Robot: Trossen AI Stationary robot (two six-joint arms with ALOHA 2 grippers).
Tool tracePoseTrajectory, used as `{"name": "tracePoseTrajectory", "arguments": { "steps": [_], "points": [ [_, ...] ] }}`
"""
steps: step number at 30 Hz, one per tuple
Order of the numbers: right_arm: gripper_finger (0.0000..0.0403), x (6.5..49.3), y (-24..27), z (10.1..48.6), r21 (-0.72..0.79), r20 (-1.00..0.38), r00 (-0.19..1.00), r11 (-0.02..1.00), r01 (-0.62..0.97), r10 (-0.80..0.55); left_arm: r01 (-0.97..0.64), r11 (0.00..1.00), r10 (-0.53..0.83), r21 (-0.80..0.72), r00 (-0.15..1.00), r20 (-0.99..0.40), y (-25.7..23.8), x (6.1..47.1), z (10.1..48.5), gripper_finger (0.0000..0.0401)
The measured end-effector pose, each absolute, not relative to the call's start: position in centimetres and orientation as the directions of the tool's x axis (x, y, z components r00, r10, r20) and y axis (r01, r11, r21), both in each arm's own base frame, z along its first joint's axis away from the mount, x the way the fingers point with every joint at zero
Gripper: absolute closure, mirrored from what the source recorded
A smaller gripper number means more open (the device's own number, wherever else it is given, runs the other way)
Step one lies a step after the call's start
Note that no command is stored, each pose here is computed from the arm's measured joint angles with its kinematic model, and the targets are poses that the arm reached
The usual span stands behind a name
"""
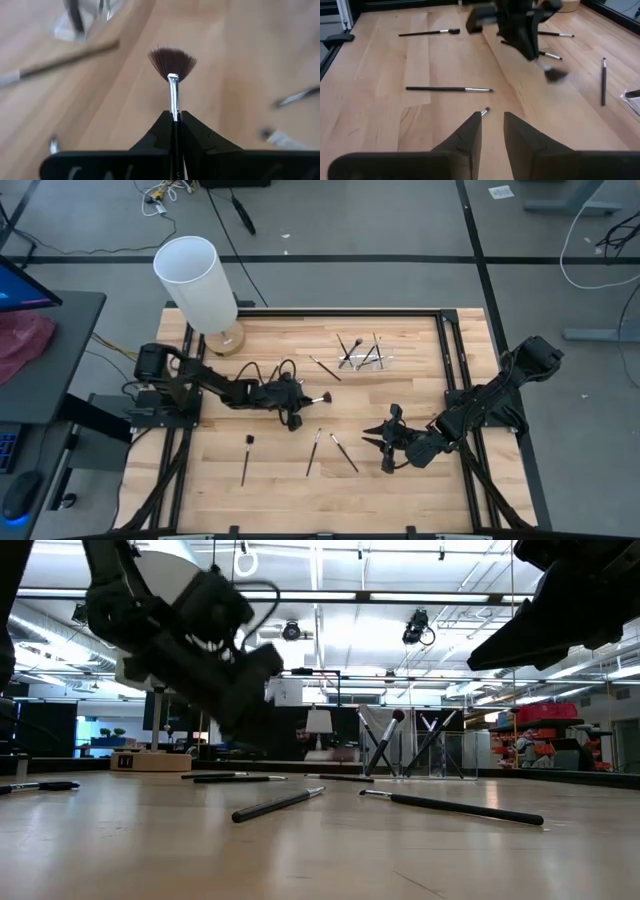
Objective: Put items in baskets/containers
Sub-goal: Put the black highlighter brush into the transparent organizer
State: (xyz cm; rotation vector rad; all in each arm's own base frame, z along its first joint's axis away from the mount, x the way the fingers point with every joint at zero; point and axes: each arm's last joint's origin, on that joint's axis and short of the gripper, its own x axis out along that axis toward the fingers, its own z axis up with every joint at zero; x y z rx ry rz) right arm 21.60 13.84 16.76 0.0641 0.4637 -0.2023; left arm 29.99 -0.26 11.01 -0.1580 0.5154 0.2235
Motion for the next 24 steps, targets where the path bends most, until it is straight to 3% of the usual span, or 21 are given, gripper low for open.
{"name": "tracePoseTrajectory", "arguments": {
  "steps": [8,14,20,24],
  "points": [
    [0.0319,22.1,13.2,16.8,0.018,-0.440,0.872,0.969,0.247,-0.214,-0.191,0.973,0.131,-0.128,0.919,-0.373,-1.4,30.3,13.2,0.0380],
    [0.0316,23.3,12.1,16.7,0.051,-0.409,0.874,0.950,0.309,-0.262,-0.054,0.986,0.028,-0.157,0.986,-0.161,-2.8,30.9,15.3,0.0379],
    [0.0269,25.1,12.0,16.5,0.060,-0.310,0.915,0.955,0.291,-0.259,0.020,0.992,-0.019,-0.126,1.000,0.009,-4.1,30.9,17.0,0.0380],
    [0.0225,26.1,12.3,16.8,0.027,-0.201,0.948,0.966,0.256,-0.246,0.044,0.994,-0.040,-0.100,0.998,0.045,-4.8,31.1,17.6,0.0379]
  ]
}}
